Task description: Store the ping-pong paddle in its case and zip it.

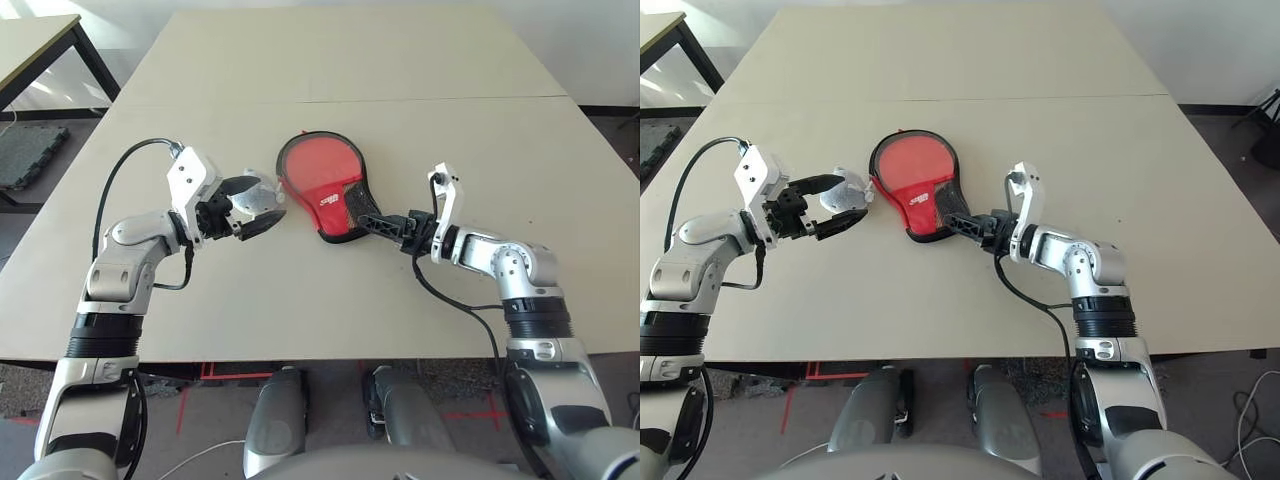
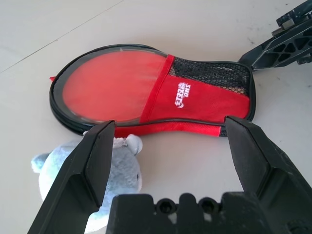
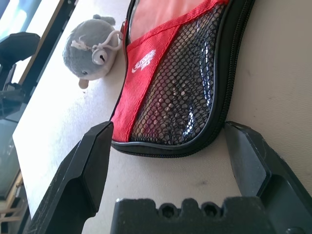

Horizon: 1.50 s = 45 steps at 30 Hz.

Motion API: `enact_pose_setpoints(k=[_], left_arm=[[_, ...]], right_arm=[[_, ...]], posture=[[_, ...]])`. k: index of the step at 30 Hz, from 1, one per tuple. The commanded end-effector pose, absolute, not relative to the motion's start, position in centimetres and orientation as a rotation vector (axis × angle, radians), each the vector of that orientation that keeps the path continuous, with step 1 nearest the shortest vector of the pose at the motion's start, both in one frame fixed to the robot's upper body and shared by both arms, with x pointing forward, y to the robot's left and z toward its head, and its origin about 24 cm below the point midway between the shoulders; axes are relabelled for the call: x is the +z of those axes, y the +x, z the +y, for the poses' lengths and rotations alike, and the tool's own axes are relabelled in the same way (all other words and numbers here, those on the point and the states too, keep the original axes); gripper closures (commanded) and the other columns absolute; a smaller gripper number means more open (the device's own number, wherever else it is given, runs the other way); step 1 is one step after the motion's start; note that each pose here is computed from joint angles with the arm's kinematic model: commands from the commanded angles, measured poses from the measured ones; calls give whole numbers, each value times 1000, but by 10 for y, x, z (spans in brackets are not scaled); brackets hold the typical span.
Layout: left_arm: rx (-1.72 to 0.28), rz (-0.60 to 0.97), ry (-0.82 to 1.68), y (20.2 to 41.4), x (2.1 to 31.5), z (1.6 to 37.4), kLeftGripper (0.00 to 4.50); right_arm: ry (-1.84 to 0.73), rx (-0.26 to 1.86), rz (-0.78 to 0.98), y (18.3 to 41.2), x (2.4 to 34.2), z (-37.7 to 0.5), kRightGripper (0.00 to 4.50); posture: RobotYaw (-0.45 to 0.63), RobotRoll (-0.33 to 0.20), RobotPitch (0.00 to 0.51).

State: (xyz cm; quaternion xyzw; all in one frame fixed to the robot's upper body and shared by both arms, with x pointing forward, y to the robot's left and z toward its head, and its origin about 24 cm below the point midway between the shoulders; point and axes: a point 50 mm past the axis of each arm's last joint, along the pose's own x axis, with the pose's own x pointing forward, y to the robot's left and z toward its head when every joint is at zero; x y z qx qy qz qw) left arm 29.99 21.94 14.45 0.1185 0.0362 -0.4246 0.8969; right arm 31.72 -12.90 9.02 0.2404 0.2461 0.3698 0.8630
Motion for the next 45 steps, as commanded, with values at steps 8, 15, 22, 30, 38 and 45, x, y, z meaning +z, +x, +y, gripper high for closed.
enact_pose_setpoints(k=[8, 15, 22, 30, 38, 45], left_arm=[[-891, 72, 246, 299, 148, 218, 0], [-900, 75, 248, 300, 149, 217, 0], [-911, 78, 246, 301, 148, 214, 0], [-923, 84, 245, 302, 147, 212, 0], [-935, 88, 242, 304, 145, 211, 0], [-952, 86, 236, 306, 143, 206, 0]], right_arm=[[516, 747, 581, 319, 75, -119, 1974], [529, 733, 569, 324, 81, -121, 4461], [539, 721, 536, 323, 94, -135, 4461], [548, 711, 543, 308, 105, -153, 4461], [567, 714, 621, 278, 102, -164, 4461], [584, 722, 683, 254, 99, -176, 4461]], posture=[[134, 0, 123], [131, 0, 128], [120, 0, 130], [106, 0, 136], [86, 0, 139], [71, 0, 143]])
